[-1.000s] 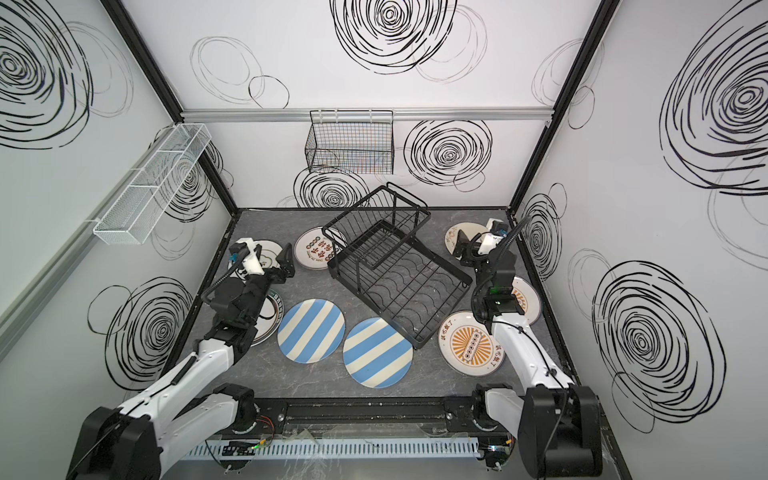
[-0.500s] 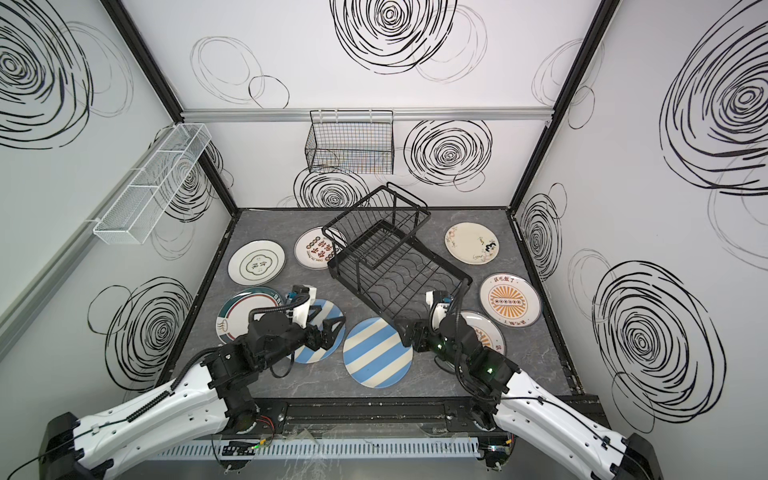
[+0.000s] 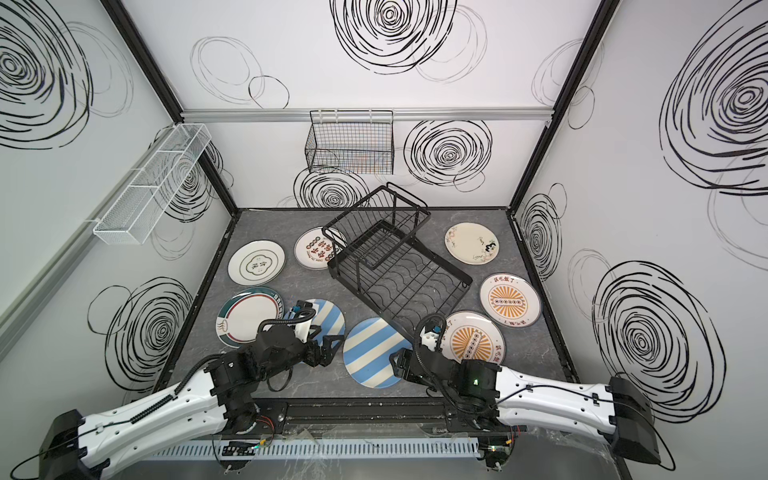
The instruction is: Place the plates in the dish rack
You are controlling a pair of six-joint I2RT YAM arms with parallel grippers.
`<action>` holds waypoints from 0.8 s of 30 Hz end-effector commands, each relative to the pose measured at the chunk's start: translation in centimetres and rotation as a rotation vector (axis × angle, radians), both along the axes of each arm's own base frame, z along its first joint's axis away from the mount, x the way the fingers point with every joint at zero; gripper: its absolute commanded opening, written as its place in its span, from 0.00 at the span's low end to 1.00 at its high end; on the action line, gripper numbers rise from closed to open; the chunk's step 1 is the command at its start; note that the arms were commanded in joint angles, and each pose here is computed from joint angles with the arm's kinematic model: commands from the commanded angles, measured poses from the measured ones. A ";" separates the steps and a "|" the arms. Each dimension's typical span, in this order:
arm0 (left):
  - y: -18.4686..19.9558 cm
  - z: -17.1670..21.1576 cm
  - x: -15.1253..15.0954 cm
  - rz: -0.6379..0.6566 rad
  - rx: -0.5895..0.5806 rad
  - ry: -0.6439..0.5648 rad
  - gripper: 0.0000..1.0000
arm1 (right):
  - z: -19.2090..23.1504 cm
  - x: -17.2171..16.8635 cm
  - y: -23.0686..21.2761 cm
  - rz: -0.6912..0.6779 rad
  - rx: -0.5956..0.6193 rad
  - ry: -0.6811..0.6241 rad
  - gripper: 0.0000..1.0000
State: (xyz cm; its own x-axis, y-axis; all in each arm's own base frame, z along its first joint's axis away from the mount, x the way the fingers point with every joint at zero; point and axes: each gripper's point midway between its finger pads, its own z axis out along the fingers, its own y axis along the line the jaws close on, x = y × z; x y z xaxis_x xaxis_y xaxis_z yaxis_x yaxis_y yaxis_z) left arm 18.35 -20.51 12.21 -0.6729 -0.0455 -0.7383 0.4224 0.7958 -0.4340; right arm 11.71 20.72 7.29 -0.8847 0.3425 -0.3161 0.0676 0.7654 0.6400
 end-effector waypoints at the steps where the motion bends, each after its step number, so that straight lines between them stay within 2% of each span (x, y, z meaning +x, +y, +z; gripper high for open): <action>1: -0.9 0.8 0.3 -0.002 -0.064 -0.022 0.96 | -0.7 0.0 -1.1 -0.076 -0.018 0.022 0.81; 8: -1.8 0.4 0.2 -0.041 -0.074 -0.014 0.96 | -1.6 0.4 -1.4 -0.153 0.167 0.018 0.75; 13: -2.3 -0.3 -0.2 -0.086 -0.050 -0.003 0.96 | -2.4 0.3 -2.4 -0.183 0.149 0.031 0.73; 24: -3.0 -1.8 -0.7 -0.142 -0.031 0.015 0.96 | -3.8 -0.5 -1.3 -0.122 0.117 0.069 0.71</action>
